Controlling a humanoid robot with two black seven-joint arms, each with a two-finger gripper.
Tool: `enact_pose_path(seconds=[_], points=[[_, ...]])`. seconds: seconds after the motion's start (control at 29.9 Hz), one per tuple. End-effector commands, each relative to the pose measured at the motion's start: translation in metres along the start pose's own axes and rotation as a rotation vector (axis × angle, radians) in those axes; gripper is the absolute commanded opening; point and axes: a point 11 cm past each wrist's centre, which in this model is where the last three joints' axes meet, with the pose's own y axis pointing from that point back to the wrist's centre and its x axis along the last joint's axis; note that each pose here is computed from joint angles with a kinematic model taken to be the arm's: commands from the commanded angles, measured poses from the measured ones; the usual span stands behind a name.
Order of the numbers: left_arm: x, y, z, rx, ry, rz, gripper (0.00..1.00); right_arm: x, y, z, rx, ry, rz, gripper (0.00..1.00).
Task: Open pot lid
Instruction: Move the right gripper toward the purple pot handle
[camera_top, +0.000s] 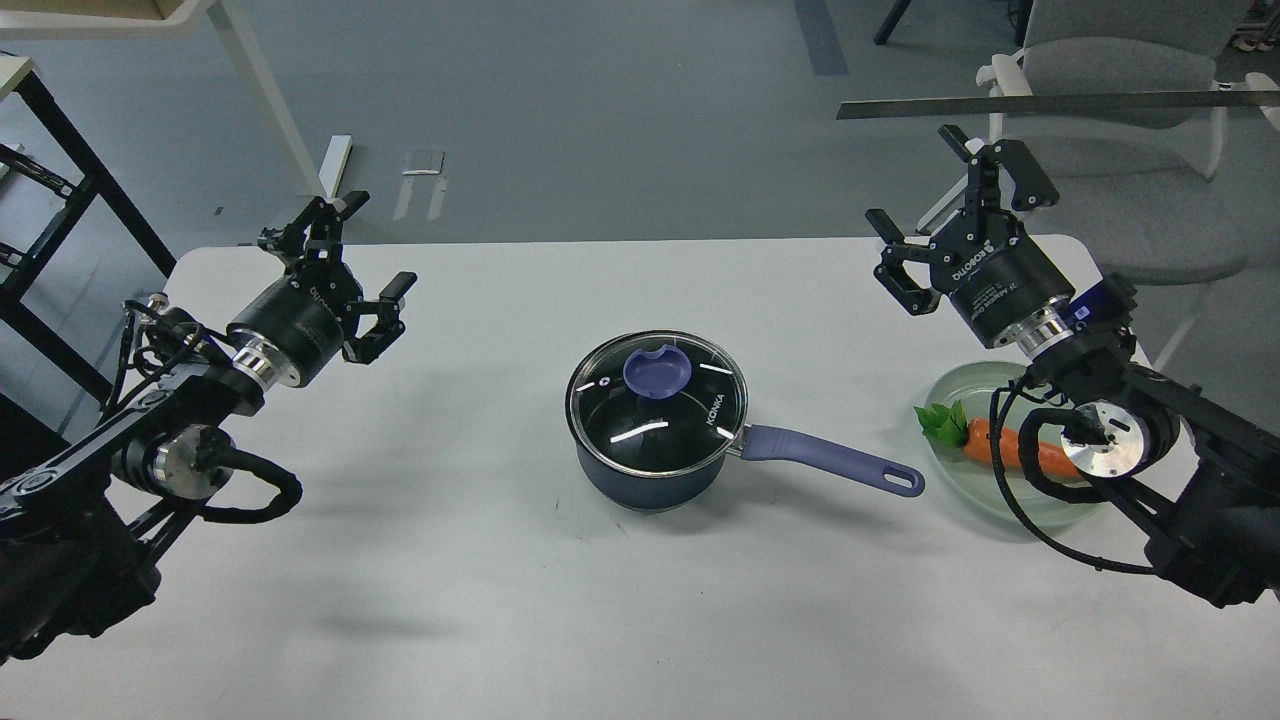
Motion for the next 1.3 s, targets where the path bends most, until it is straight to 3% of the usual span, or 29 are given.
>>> enact_pose_path(seconds=[0.0, 0.27, 0.47, 0.6, 0.77, 0.97, 1.27], points=[[0.0, 0.0, 0.001, -0.001, -0.009, -0.002, 0.99, -0.002, -0.001, 0.0, 0.001, -0.001, -0.006, 1.0], [0.002, 0.001, 0.002, 0.003, -0.015, 0.002, 0.99, -0.003, -0.005, -0.03, 0.007, 0.108, -0.062, 1.0], [0.002, -0.001, 0.008, -0.011, -0.021, -0.001, 0.99, -0.037, -0.019, -0.082, -0.023, 0.481, -0.276, 1.0], [0.002, -0.002, 0.01, -0.016, -0.022, -0.001, 0.99, -0.065, -0.023, -0.093, -0.095, 0.719, -0.439, 1.0], [0.003, -0.002, 0.013, -0.019, -0.029, 0.0, 0.99, -0.102, -0.015, -0.071, -0.255, 1.086, -0.745, 1.0], [0.005, -0.001, 0.017, -0.023, -0.037, -0.002, 0.99, -0.114, 0.012, -0.032, -0.409, 1.499, -1.063, 1.0], [0.003, -0.001, 0.02, -0.026, -0.042, -0.012, 0.99, -0.082, 0.037, -0.004, -0.566, 1.952, -1.319, 1.0]])
